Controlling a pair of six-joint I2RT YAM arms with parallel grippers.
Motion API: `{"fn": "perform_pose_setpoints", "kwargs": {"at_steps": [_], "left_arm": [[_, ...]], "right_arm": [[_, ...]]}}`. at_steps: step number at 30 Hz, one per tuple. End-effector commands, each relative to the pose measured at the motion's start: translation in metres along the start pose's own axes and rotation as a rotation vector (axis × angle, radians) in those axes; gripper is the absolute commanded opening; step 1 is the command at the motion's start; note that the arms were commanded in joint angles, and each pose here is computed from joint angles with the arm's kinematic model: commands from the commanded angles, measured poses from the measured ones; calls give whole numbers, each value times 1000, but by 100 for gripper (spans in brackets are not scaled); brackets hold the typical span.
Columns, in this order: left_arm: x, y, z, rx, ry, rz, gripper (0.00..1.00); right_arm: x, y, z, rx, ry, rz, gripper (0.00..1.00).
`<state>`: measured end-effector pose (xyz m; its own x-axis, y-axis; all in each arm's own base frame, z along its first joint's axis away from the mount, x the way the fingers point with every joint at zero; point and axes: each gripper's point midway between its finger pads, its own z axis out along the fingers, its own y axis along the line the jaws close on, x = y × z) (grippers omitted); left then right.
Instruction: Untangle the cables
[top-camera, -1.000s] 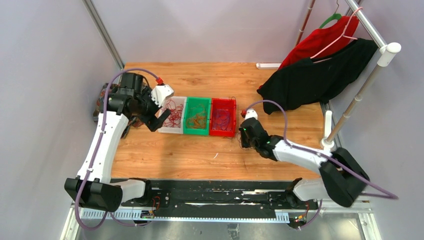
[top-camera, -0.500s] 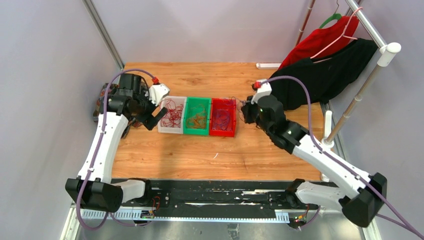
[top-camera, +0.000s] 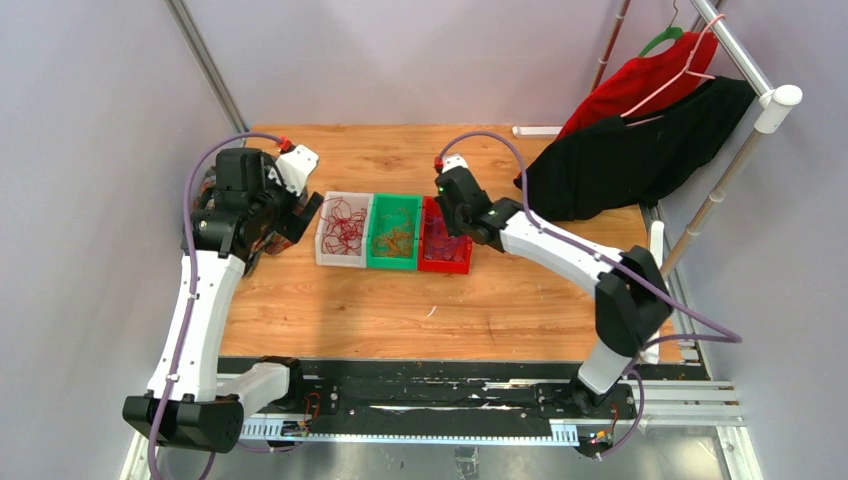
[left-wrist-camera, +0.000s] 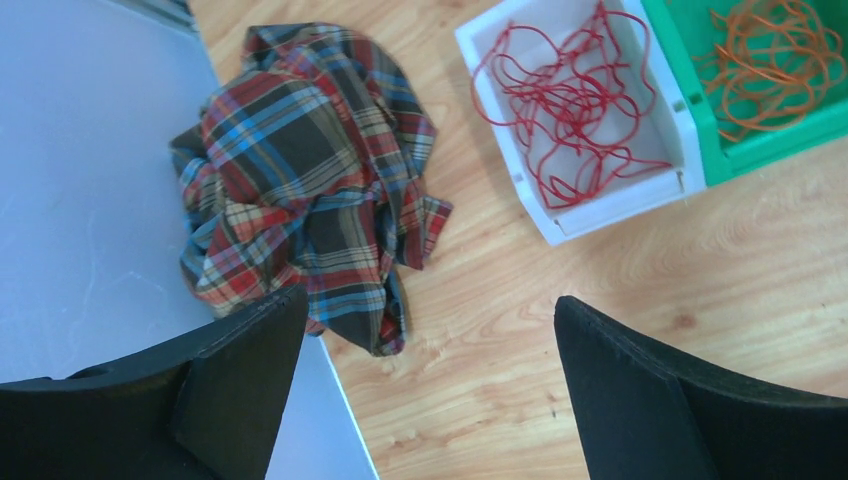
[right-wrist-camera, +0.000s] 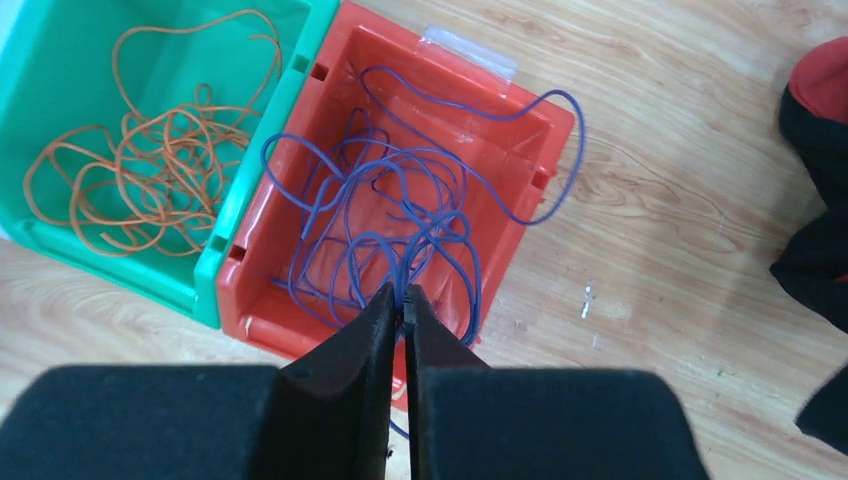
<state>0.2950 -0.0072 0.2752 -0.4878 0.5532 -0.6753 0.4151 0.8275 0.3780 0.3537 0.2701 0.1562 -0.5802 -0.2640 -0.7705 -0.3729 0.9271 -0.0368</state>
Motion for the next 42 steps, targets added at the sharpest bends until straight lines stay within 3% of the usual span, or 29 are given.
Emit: {"fn": "perform_pose_setpoints", "kwargs": {"at_steps": [1,7,9,14,16,22,29,32,38,42], "left_arm": [[-12,30,-7,-173,-66,-73,98],[-17,32,-14,-184,-102,-86,98],[-21,28,-16,-163,-124,-82,98],[-28,7,-16,-45,-168,-59,98],[-29,-1,-14,-10,-196,-73,98],[-17,-18,4,3,-270,-172,98],[19,-33,38,-9,-281,-319,98],[37,-42,52,-27,-309,-338,98],[39,-72,67,74,-420,-396,98],[48,-74,87,47,-475,-409,98]], "right_arm": [[4,3,13,61,70,-71,12],[-2,20,9,-22,55,-84,46],[-5,20,5,-28,43,-87,51],[-10,16,-10,-35,22,-78,52],[-10,11,-21,-31,5,-65,66],[0,-25,-71,40,-111,-9,70],[11,-126,-141,450,-319,123,75],[30,-148,-145,539,-372,128,75],[79,-186,-146,721,-309,172,75],[96,-210,-148,820,-410,213,75]]}}
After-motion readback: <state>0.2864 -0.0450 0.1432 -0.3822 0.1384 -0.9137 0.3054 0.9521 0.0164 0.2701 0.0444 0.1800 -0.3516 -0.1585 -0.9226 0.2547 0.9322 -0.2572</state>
